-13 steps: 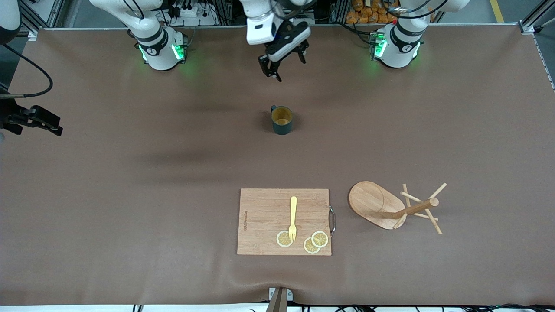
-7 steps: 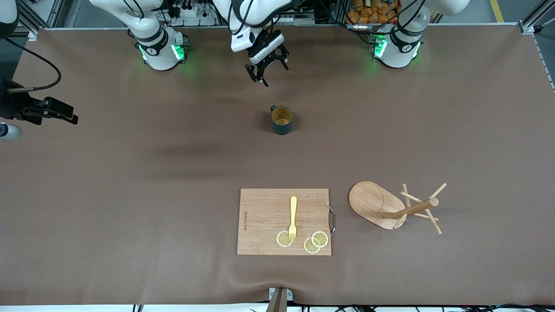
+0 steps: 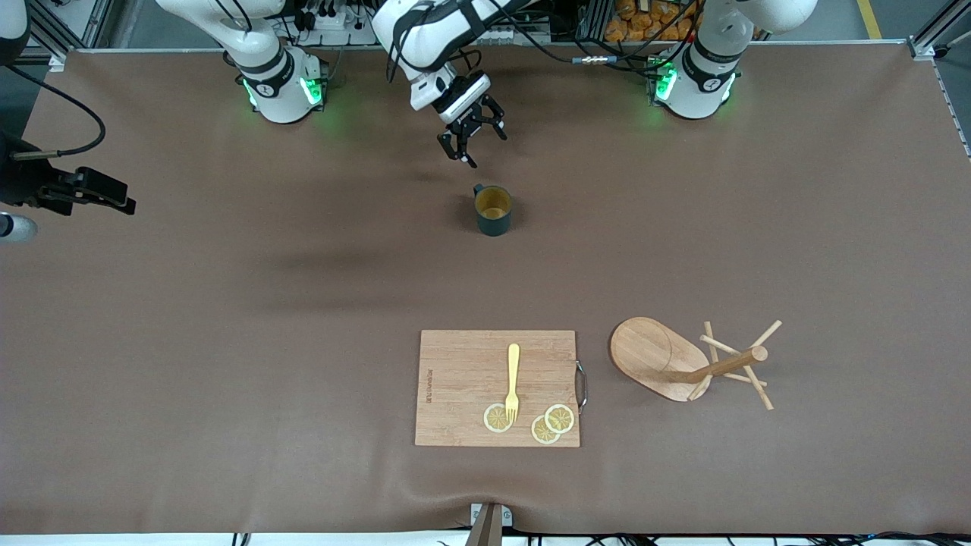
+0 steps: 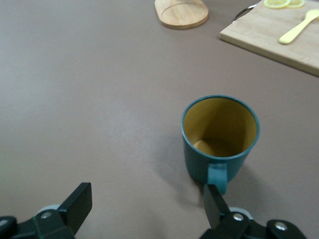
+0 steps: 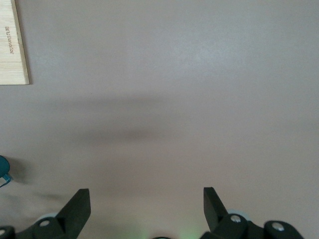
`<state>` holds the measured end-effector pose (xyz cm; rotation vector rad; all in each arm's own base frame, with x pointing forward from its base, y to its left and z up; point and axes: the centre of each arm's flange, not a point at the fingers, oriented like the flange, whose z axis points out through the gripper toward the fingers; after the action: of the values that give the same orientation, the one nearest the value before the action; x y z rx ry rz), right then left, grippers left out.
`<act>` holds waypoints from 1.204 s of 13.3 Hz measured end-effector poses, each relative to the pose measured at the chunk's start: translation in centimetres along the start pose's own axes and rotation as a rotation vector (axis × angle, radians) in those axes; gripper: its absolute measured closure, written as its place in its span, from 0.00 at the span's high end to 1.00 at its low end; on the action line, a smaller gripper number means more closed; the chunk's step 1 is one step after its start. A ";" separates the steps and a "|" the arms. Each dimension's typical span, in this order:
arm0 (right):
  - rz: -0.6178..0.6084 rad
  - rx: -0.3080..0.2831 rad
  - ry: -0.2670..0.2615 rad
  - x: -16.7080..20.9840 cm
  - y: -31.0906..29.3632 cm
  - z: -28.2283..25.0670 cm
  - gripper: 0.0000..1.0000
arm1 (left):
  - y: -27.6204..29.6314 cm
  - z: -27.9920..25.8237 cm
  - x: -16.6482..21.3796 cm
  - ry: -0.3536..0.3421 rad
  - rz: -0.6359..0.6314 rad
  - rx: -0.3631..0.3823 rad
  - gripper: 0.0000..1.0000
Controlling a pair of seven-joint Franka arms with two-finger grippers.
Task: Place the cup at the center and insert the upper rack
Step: 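Lower the left gripper onto the mug and grasp its handle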
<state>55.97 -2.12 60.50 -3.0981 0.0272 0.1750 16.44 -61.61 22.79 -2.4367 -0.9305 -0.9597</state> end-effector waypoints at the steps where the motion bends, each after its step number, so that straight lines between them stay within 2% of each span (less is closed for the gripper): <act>1: 0.006 0.001 0.000 0.0 0.4 0.0 1.00 | -0.1 0.3 -0.8 0.020 -0.008 -0.019 1.00; 5: 0.021 -0.018 0.001 0.0 1.4 -0.1 1.00 | -0.2 2.6 -4.0 0.102 -0.030 -0.094 0.99; 7: 0.022 -0.027 0.002 -0.1 1.5 -0.1 1.00 | 0.2 3.4 -4.5 0.132 -0.020 -0.129 0.95; 8: 0.022 -0.029 0.002 -0.1 1.5 -0.1 1.00 | 0.4 3.7 -4.7 0.147 -0.016 -0.147 0.88; 9: 0.022 -0.030 0.002 -0.1 1.5 -0.1 1.00 | 0.5 4.1 -4.9 0.160 -0.011 -0.159 0.87; 11: 0.022 -0.030 0.002 -0.1 1.5 -0.1 1.00 | 0.8 4.9 -5.2 0.182 -0.005 -0.175 0.75; 16: 0.022 -0.029 0.005 0.0 1.5 -0.2 1.00 | 1.9 6.3 -4.3 0.218 -0.002 -0.179 0.69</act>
<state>55.92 -3.63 60.64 -3.1284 0.0591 0.1703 18.34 -61.54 15.10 -2.4101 -0.8014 -1.3296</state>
